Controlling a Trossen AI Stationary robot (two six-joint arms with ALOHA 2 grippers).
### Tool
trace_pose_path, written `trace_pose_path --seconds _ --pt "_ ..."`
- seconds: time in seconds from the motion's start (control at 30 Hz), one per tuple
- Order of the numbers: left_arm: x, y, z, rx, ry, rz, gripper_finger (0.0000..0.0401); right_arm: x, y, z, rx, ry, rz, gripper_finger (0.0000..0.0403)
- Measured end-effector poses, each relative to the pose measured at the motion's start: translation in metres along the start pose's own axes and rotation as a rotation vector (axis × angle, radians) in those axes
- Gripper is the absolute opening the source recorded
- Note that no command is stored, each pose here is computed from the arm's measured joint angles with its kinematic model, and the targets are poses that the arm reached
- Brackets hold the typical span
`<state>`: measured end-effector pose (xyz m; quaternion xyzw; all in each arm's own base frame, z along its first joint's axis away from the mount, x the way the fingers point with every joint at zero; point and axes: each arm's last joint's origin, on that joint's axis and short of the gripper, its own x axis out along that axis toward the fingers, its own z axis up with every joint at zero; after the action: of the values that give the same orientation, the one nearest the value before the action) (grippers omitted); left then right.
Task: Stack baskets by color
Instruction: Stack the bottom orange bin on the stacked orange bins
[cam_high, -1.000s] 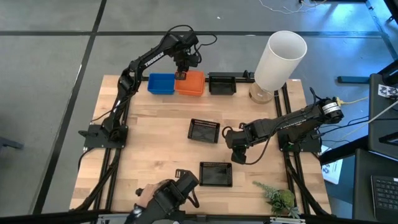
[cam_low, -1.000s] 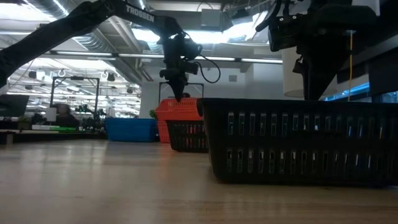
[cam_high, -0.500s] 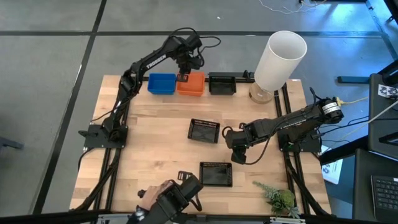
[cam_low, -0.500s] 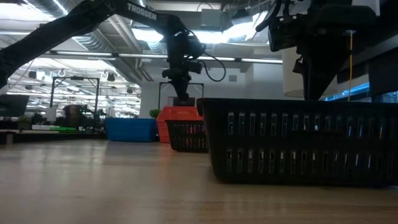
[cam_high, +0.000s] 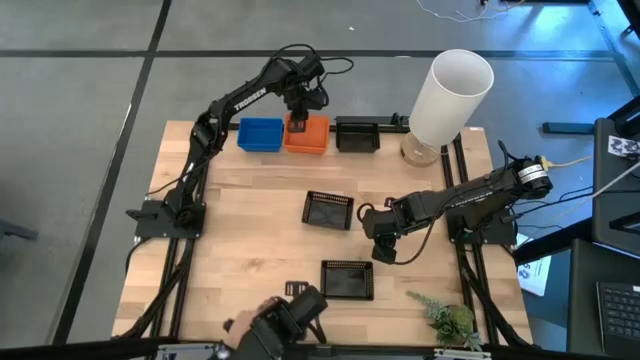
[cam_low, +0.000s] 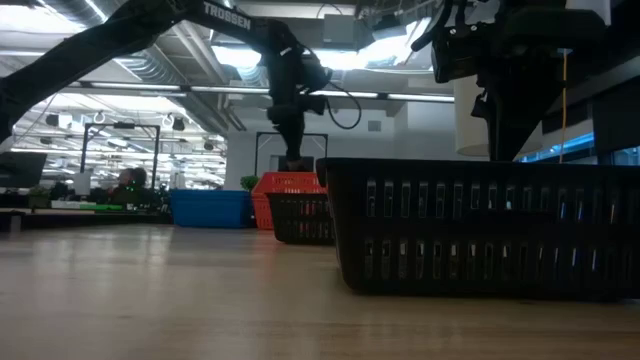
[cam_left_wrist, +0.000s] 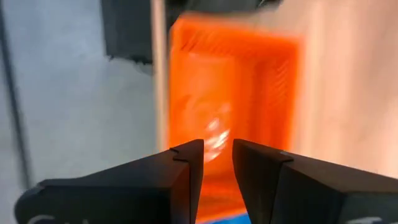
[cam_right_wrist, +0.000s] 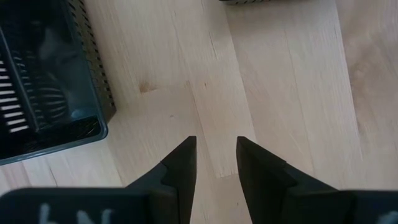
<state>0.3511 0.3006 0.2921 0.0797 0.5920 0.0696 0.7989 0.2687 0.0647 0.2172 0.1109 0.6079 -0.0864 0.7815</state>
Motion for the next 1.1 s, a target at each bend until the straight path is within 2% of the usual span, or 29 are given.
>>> trace_pose_path --seconds 0.1,0.27,0.37,0.47,0.57,0.77,0.93,1.1 --pt "0.000 -0.013 0.009 -0.010 -0.007 -0.034 0.0075 0.000 0.000 0.000 -0.001 0.001 0.000 0.0113" --pt "0.005 -0.037 0.019 0.101 0.059 -0.085 0.0074 0.000 0.000 0.000 0.000 0.001 -0.001 0.0113" --pt "0.005 -0.047 0.024 0.119 0.056 -0.114 0.0074 0.000 0.000 0.000 -0.002 0.001 -0.001 0.0113" --pt "0.011 -0.055 0.022 0.134 0.099 -0.156 0.0074 0.000 0.000 0.000 -0.003 0.001 0.000 0.0113" --pt "0.020 -0.055 0.011 0.090 0.175 -0.194 0.0074 0.000 0.000 0.000 -0.003 0.001 0.000 0.0113" --pt "0.018 -0.031 -0.017 -0.116 0.260 -0.201 0.0074 0.000 0.000 0.000 -0.003 0.001 0.000 0.0113" --pt "-0.018 -0.007 -0.036 -0.307 0.187 -0.105 0.0074 0.000 0.000 0.000 -0.003 0.001 0.000 0.0113" --pt "-0.044 0.019 -0.057 -0.647 0.098 0.002 0.0074 0.000 0.000 0.000 -0.003 -0.001 0.001 0.0113"
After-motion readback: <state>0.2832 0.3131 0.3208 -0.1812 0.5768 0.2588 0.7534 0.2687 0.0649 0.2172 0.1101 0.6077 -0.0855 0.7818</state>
